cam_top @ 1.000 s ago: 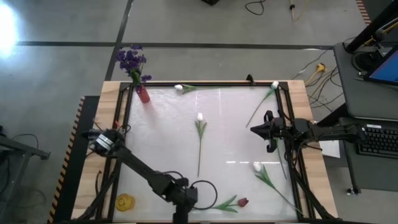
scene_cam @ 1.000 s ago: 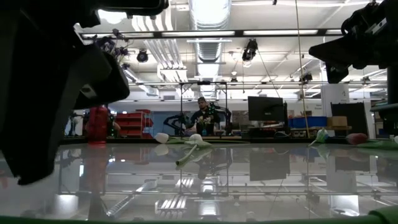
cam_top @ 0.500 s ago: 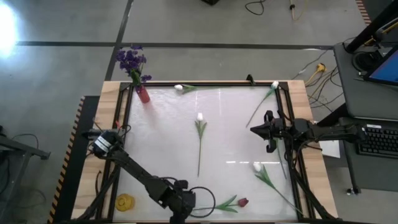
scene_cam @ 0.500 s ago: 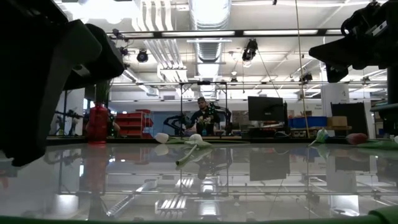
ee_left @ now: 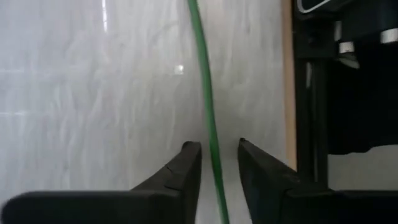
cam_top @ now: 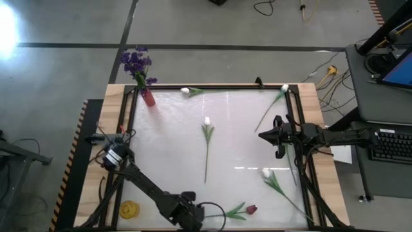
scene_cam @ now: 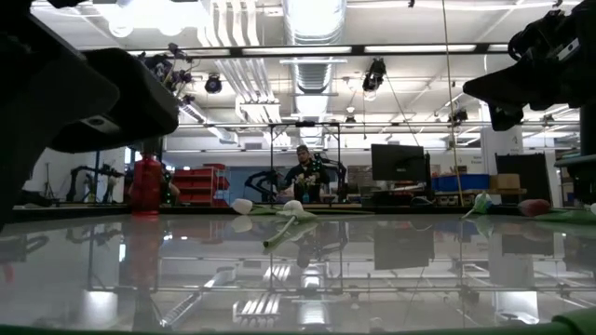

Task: Sort flowers into vase by color
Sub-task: Put the bottom red flower into the red vase

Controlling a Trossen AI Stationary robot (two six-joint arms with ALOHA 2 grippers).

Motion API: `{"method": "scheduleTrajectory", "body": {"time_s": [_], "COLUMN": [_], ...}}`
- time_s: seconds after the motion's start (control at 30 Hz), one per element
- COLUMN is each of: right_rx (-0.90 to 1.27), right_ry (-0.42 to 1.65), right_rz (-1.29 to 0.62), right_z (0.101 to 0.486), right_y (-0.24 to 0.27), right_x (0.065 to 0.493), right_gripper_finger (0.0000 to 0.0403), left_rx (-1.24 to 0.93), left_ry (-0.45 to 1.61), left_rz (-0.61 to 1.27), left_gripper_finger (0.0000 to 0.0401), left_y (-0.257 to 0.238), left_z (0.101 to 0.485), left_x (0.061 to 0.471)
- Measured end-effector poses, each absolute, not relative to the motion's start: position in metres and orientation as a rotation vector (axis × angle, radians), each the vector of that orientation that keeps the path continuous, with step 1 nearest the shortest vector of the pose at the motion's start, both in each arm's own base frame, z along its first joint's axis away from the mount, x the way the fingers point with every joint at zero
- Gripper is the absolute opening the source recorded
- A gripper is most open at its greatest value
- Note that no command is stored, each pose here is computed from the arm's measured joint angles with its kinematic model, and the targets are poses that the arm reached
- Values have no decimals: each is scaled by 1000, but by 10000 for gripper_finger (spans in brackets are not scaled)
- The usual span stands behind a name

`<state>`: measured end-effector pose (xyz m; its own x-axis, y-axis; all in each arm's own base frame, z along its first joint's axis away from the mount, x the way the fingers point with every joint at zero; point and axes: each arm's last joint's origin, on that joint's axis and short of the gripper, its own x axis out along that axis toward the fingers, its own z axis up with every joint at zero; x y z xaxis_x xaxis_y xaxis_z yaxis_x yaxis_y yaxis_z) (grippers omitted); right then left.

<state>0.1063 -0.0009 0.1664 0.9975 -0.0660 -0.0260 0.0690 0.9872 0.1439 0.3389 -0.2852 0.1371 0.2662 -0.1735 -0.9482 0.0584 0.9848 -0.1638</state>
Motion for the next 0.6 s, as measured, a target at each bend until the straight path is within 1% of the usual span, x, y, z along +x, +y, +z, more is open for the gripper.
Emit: {"method": "scheduleTrajectory", "body": {"time_s": [0.13, 0.17, 0.3, 0.4, 0.53, 0.6], "right_rx": [132, 131, 123, 111, 111, 119], "right_ry": [20, 20, 20, 20, 21, 21], "right_rz": [-68, -68, -67, -68, -68, -67], "right_z": [167, 167, 167, 167, 167, 167], "right_y": [-1, -1, -1, -1, -1, -1], "right_x": [106, 106, 106, 106, 106, 106], "right_gripper_finger": [9, 9, 9, 9, 9, 9], "left_rx": [-77, -83, -47, 12, 10, 0], "left_ry": [1327, 1328, 1303, 1333, 1244, 1188], "left_rz": [-126, -119, -44, 52, 133, 183], "left_gripper_finger": [19, 10, 5, 1, 1, 0], "left_y": [-286, -285, -279, -261, -236, -222], "left_z": [132, 132, 144, 158, 195, 205], "left_x": [340, 340, 336, 330, 327, 325]}}
